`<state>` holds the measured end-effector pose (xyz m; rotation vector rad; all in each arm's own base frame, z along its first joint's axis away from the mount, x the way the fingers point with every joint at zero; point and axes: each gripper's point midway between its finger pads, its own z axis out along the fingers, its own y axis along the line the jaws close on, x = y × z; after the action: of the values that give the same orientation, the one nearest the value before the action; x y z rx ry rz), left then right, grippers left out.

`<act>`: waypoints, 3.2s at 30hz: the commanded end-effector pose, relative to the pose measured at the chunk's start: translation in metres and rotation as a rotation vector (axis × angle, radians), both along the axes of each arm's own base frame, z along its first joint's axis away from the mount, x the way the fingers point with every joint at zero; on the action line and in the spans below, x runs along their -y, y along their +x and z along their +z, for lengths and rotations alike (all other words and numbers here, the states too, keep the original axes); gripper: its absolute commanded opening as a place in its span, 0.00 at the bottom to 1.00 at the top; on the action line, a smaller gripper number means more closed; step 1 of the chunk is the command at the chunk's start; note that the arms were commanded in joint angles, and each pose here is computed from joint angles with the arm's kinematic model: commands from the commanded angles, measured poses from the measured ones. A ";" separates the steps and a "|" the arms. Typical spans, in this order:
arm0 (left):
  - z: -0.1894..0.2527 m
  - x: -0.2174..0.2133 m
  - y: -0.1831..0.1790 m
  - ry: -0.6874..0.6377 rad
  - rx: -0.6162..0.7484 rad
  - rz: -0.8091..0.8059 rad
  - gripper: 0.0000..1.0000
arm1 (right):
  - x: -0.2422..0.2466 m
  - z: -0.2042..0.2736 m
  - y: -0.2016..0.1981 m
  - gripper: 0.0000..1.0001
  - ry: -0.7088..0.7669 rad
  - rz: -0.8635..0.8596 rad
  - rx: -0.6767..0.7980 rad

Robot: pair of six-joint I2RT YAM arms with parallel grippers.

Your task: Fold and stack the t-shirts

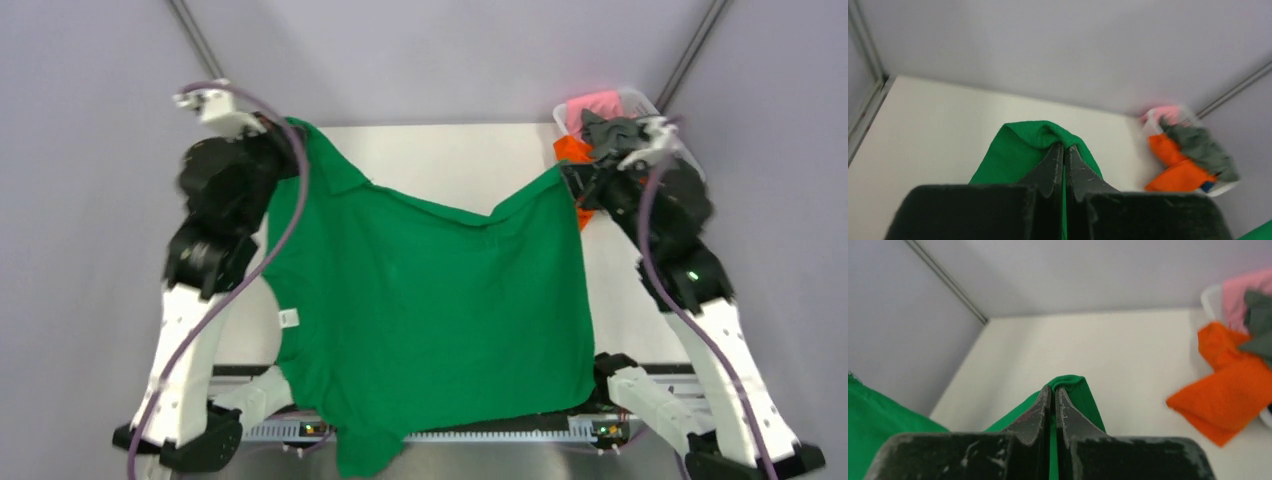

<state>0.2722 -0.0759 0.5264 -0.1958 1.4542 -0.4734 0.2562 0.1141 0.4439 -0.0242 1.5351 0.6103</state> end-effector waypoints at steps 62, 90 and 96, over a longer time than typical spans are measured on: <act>-0.415 0.040 0.181 -0.156 -0.955 -0.016 0.99 | -0.164 -0.354 0.240 0.99 -0.235 0.202 -0.581; -0.437 0.019 0.197 -0.064 -1.040 0.104 0.99 | -0.121 -0.275 0.342 0.99 -0.269 -0.156 -0.288; -0.427 0.037 0.240 -0.107 -0.977 0.038 0.99 | -0.102 -0.295 0.252 0.99 -0.258 -0.092 -0.405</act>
<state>0.4804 -0.1025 0.0936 -0.6240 2.4136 -0.3747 0.5490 0.2180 0.1070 -0.0283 2.0520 0.2665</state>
